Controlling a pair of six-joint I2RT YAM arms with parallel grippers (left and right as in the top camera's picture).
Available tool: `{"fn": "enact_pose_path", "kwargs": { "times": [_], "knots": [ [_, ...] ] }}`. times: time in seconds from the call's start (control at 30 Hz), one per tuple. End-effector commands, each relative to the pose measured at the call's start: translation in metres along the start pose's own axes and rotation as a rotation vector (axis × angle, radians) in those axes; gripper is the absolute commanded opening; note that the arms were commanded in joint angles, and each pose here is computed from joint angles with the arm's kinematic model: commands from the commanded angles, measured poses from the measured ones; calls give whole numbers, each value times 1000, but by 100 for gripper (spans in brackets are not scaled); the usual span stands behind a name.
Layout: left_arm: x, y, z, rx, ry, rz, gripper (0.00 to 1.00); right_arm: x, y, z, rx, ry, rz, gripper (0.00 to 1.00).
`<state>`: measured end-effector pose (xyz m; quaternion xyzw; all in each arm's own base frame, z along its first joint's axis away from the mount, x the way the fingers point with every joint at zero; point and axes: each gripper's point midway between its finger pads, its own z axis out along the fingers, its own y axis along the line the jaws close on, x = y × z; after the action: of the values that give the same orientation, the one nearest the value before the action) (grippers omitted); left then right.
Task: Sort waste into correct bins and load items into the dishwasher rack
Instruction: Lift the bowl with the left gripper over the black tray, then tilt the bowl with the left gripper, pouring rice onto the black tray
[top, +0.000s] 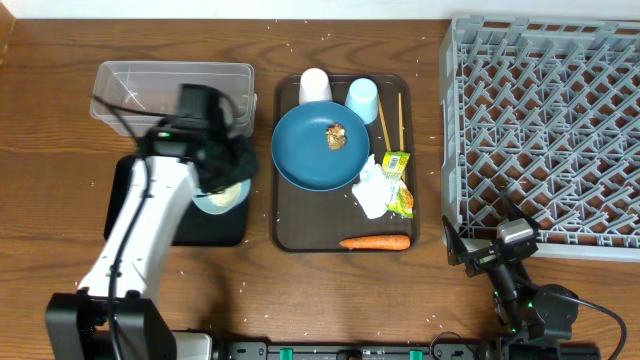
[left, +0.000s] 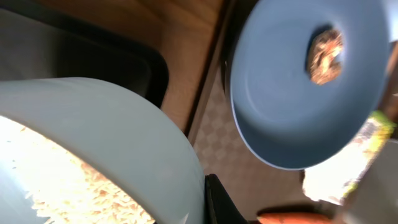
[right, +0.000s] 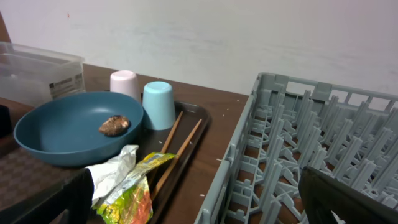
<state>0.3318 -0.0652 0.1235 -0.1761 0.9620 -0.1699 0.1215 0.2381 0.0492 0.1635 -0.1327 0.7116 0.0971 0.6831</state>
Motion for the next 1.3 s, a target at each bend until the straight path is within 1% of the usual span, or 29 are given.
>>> {"fn": "enact_pose_path", "kwargs": {
  "times": [0.0,0.07,0.2,0.27,0.4,0.67,0.97,1.03,1.17,1.27],
  "knots": [
    [-3,-6,-15,194,35,15,6,2,-6,-1,26,6,-10,99],
    [-10,-3,-23,280,30,6,6,2,-6,-1,26,6,-10,99],
    [-19,2,-36,398,16,-15,6,2,-6,-1,26,6,-10,99],
    [-21,2,-42,475,13,-11,6,2,-6,-1,26,6,-10,99],
    [-20,2,-46,588,26,-53,6,2,-6,-1,26,6,-10,99],
    [-16,16,-32,605,14,-80,6,2,-6,-1,26,6,-10,99],
    [-19,25,-30,621,15,-120,6,2,-6,-1,26,6,-10,99],
    [-19,24,-30,635,24,-125,6,2,-6,-1,26,6,-10,99],
    [-16,13,-36,725,47,-130,6,2,-6,-1,26,6,-10,99],
    [-19,16,-36,716,33,-128,6,2,-6,-1,26,6,-10,99]
  ]
}}
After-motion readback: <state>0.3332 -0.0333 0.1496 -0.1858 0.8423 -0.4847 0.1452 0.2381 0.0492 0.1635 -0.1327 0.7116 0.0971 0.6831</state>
